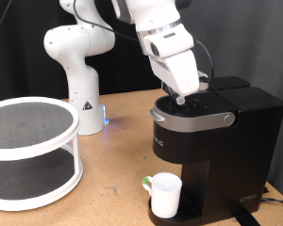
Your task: Make a cup of coffee with the keurig machine
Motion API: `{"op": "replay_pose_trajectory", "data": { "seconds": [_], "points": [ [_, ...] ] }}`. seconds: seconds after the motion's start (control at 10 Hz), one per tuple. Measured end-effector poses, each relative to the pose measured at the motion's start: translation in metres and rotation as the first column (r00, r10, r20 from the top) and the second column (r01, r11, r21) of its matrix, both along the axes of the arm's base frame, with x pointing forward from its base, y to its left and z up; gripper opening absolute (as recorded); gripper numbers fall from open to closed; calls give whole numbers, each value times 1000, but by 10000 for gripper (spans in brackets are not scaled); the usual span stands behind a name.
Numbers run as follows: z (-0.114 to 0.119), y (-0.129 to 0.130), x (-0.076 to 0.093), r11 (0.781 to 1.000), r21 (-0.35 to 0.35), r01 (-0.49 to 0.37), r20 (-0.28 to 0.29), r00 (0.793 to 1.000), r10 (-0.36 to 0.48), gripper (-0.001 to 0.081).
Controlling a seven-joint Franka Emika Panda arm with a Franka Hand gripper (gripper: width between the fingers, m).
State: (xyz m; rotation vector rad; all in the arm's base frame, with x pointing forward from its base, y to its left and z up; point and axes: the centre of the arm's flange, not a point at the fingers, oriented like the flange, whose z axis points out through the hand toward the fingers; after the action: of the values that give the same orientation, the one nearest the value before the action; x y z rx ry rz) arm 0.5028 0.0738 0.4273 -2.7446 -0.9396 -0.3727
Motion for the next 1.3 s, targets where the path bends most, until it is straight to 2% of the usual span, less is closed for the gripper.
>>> {"op": "replay_pose_trajectory", "data": {
  "seconds": [0.4, 0.8, 1.3],
  "points": [
    [-5, 1, 3, 1000, 10, 7, -28, 1000, -7, 0],
    [-6, -2, 12, 999, 39, 9, -145, 989, -4, 0],
    [-7, -4, 20, 999, 44, 11, -208, 978, -1, 0]
  ]
}}
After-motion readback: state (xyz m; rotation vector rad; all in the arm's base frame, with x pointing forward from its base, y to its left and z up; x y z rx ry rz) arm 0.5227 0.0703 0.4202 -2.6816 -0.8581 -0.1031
